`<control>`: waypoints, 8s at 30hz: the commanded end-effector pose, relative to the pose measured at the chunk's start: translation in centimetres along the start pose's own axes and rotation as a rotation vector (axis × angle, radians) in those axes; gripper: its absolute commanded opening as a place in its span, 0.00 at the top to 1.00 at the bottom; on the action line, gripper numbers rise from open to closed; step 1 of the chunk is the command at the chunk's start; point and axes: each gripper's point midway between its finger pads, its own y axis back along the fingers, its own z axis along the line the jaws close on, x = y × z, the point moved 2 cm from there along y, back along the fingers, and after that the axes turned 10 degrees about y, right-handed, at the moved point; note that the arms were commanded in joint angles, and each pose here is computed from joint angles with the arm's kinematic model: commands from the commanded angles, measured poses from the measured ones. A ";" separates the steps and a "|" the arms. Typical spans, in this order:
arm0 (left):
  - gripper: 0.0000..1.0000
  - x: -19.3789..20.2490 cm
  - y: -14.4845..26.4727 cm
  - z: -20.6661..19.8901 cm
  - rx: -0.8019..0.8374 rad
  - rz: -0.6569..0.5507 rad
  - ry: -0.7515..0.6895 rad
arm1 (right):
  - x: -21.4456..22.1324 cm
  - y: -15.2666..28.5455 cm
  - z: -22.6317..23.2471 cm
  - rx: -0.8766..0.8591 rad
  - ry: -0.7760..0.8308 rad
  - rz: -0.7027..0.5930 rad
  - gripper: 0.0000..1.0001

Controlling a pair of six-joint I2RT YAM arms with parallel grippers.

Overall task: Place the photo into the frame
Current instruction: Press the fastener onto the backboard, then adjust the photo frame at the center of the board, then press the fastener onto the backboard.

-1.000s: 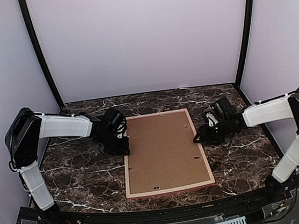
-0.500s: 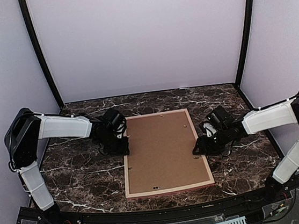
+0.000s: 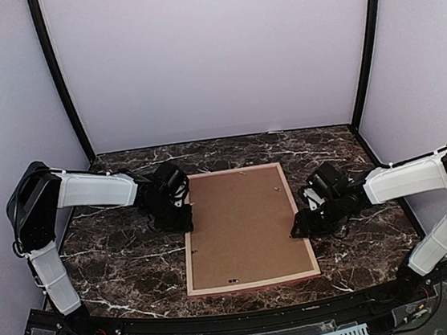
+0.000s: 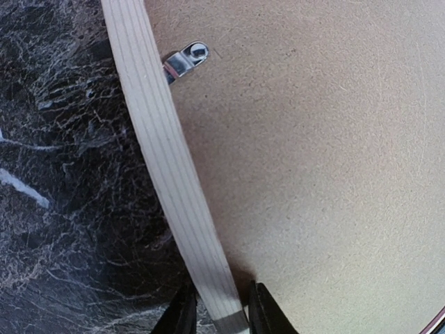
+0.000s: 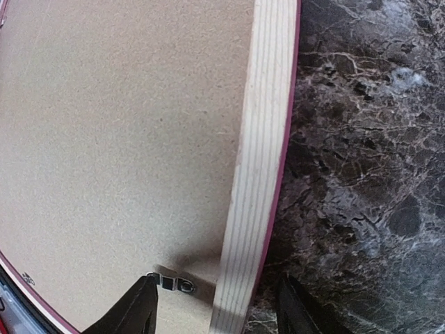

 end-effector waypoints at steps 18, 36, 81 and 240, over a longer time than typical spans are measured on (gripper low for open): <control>0.73 0.4 0.2 1.5 -0.067 0.008 -0.003 | 1.0 -0.8 -0.3 0.142 0.113 0.047 0.41; 0.73 0.7 0.0 1.0 -0.036 0.033 -0.005 | -1.2 -1.0 -0.3 0.200 0.081 0.001 0.60; 0.74 1.1 -0.1 1.2 -0.036 0.044 -0.004 | 0.5 -1.8 -1.8 0.080 -0.035 0.081 0.77; 0.82 3.4 1.6 1.1 0.012 0.057 -0.001 | -10.1 -5.9 -5.6 0.036 0.027 0.133 0.71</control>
